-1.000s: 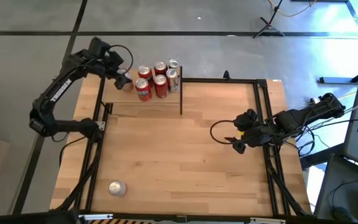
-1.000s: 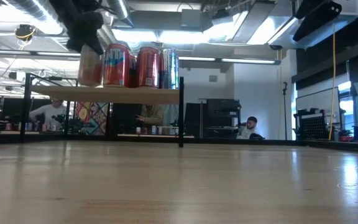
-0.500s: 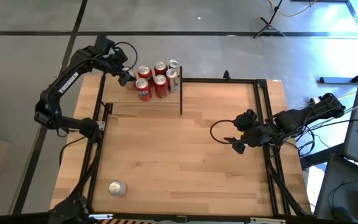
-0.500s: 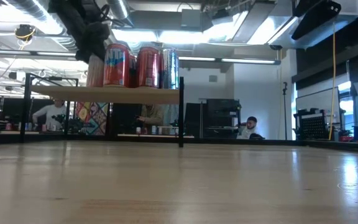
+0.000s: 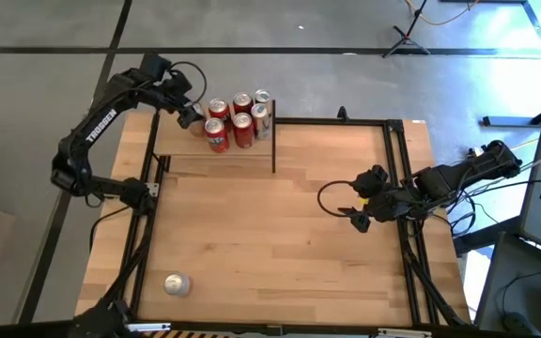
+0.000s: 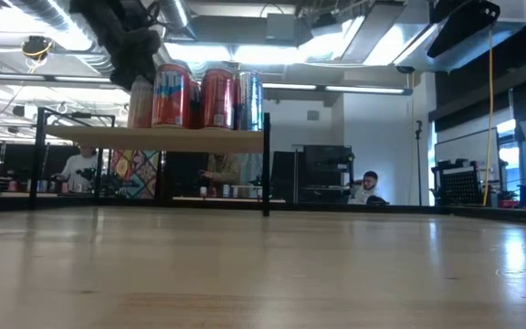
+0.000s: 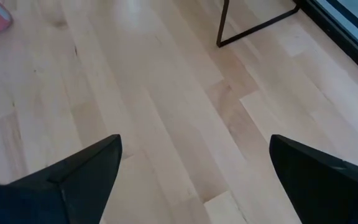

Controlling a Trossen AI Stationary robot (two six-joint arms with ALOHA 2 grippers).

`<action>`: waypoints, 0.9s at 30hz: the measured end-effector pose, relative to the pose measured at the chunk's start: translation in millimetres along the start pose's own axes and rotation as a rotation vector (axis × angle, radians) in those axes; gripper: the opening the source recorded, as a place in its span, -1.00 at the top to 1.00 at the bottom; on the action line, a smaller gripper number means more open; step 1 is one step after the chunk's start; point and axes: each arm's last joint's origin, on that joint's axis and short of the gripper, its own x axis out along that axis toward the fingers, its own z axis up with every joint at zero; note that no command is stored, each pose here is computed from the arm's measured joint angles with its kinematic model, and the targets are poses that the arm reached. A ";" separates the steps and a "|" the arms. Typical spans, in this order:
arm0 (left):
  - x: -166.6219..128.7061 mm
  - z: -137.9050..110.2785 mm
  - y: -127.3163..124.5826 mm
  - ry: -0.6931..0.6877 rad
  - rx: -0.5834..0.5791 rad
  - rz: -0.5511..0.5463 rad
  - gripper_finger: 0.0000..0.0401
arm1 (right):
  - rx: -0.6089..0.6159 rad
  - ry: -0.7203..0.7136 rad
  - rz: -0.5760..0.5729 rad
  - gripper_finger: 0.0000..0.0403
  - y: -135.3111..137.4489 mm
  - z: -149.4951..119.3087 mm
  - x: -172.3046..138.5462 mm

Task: Place canned beverage on shelf
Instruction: Put the orange/white soda can on the shelf aligned with the other orange/white soda can

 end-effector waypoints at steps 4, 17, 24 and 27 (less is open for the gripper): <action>-25.3 10.5 -5.7 -0.054 0.009 0.053 -0.83 | 0.000 0.003 0.005 -0.96 0.2 0.0 0.0; -116.9 28.8 -62.4 -0.303 0.081 0.006 -0.84 | 0.018 0.007 0.067 -0.96 5.0 2.3 1.0; -105.5 15.2 -110.6 -0.189 0.147 -0.183 -0.84 | 0.004 0.012 0.068 -0.96 6.6 2.4 2.9; -105.5 8.1 -131.8 -0.137 0.156 -0.208 -0.84 | 0.001 0.016 0.064 -0.96 7.6 2.3 4.5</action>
